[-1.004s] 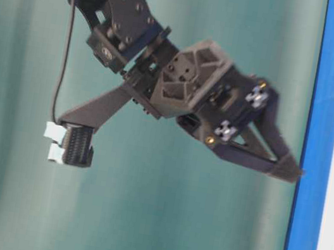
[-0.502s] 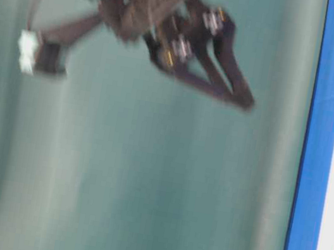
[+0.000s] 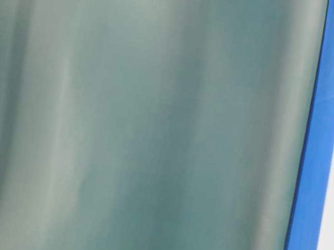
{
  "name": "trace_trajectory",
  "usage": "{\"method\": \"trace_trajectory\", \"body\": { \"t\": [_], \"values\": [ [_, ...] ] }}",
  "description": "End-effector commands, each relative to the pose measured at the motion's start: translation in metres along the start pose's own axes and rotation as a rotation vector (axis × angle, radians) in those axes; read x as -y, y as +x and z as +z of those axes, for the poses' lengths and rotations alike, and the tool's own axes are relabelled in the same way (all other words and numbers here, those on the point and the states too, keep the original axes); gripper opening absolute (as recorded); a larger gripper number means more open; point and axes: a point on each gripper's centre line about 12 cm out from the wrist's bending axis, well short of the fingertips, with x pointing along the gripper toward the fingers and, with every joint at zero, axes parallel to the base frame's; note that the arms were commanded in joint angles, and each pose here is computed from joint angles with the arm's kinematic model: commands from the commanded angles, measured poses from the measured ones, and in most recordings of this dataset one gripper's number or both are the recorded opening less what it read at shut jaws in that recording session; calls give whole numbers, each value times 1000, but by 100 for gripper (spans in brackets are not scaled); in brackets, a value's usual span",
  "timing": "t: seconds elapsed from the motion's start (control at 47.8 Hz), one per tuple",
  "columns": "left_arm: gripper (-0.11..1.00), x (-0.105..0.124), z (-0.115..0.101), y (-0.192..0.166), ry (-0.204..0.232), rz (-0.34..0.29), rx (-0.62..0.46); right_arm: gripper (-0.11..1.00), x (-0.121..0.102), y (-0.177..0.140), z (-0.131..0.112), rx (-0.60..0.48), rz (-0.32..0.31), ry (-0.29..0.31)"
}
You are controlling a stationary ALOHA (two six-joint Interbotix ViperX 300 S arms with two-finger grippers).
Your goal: Touch the tip of the soldering iron to the mark.
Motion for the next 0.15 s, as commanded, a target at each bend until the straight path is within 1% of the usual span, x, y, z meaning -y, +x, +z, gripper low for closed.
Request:
{"method": "trace_trajectory", "body": {
  "t": [0.0,0.125],
  "values": [
    [0,1,5,1,1,-3,20,80,3,-15,-7,46,11,13],
    [0,1,5,1,1,-3,20,80,7,-26,-28,65,16,23]
  ]
}}
